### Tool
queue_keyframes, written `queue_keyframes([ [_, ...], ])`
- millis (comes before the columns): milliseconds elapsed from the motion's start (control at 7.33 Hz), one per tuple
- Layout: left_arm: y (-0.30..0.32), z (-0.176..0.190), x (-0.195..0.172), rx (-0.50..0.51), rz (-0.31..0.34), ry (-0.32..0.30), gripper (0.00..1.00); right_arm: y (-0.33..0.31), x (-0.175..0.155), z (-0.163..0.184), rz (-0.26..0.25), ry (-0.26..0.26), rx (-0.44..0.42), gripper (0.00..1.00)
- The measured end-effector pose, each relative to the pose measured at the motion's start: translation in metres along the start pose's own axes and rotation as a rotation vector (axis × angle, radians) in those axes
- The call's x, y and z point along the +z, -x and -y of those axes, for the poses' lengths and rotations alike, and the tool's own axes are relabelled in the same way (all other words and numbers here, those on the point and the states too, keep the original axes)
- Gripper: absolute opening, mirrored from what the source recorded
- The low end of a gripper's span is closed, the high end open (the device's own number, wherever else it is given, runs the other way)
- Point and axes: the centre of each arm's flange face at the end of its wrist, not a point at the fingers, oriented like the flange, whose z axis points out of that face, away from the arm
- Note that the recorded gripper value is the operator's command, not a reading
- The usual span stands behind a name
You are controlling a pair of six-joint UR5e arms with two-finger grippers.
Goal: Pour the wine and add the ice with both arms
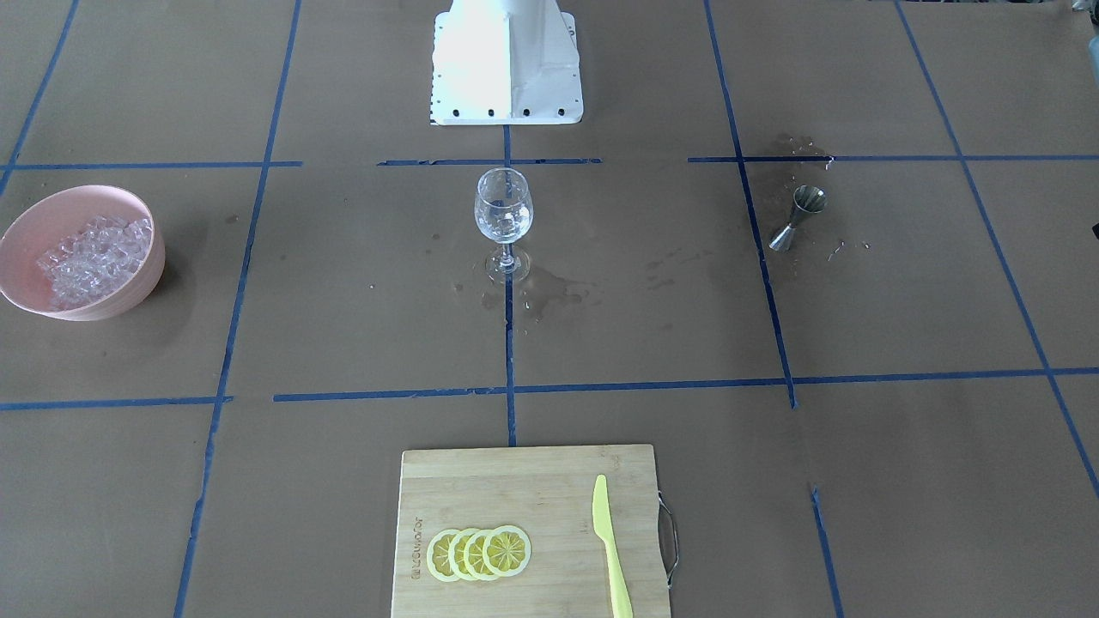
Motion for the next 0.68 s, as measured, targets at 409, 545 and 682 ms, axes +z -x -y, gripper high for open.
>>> queue_keyframes([
  [409,0.0008,0.0003,0.0008,0.027,0.002,0.001,1.0,0.0039,-0.0048,0.0087,-0.003,-0.01,-0.002,1.0],
  [545,0.0018,0.0002,0.0023,0.039,0.002,0.004,1.0,0.0046,-0.0057,0.0104,-0.004,-0.012,-0.003,1.0],
  [682,0.002,0.0001,0.0028,0.045,0.002,0.006,1.0,0.0047,-0.0058,0.0108,-0.004,-0.013,-0.002,1.0],
])
